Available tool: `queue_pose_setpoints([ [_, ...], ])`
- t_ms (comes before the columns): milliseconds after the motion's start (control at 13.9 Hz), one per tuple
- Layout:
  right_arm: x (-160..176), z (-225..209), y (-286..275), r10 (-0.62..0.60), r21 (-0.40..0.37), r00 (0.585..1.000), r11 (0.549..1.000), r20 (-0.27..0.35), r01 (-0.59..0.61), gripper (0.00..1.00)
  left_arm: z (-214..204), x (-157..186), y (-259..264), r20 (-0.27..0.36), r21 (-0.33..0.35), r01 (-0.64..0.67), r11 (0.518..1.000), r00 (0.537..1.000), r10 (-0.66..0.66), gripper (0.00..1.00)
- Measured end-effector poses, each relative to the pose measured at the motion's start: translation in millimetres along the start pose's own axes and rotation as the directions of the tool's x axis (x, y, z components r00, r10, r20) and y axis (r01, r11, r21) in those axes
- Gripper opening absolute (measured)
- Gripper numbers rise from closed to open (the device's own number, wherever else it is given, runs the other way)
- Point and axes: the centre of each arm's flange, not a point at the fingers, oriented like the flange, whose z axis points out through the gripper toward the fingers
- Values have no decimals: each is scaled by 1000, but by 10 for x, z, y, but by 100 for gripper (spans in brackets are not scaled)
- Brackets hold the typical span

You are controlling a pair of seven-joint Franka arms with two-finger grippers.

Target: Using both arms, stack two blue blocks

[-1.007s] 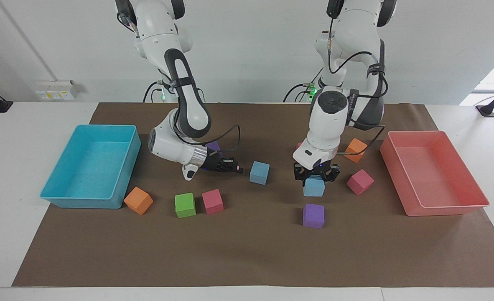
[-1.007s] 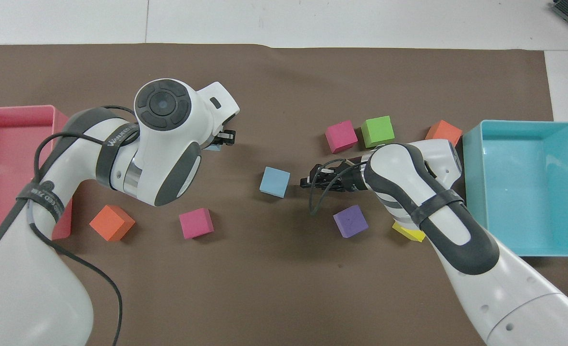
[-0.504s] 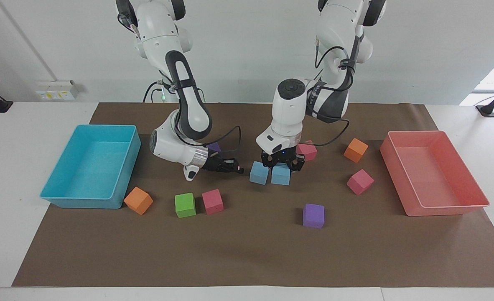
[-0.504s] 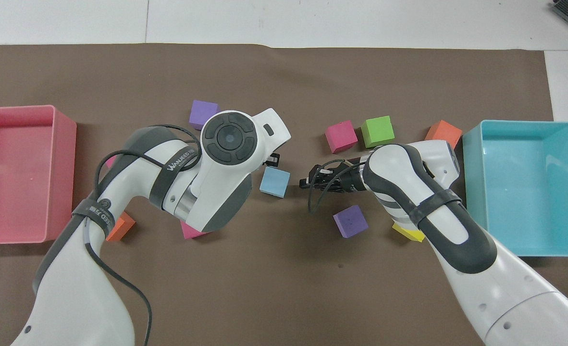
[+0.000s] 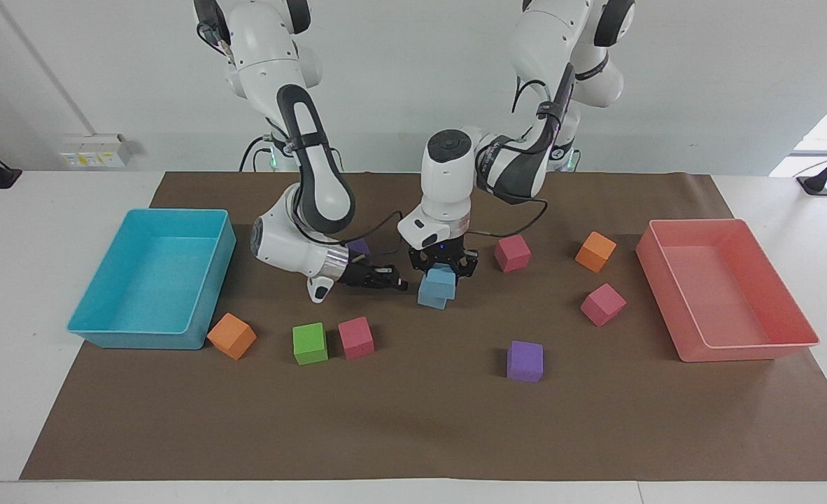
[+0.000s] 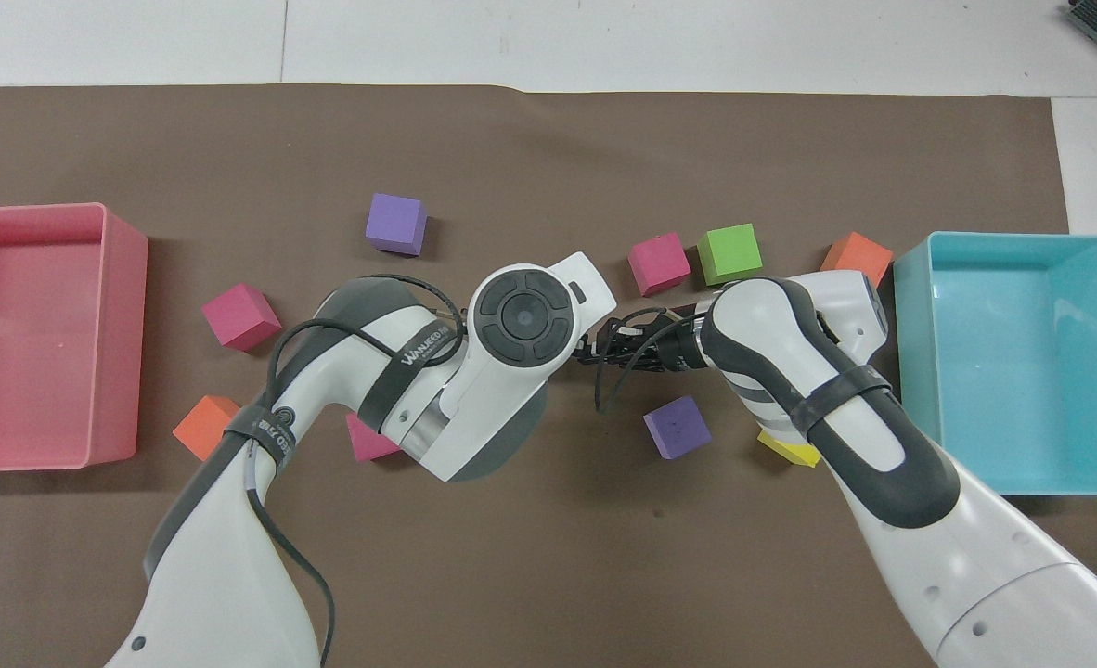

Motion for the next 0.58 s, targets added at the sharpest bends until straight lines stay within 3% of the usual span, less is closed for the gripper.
queue_pose_setpoints([
  [576, 0, 0, 0, 0, 0, 1000, 1000, 0, 0, 1, 141, -75, 59, 14, 5, -1, 1000, 1000, 1, 58],
])
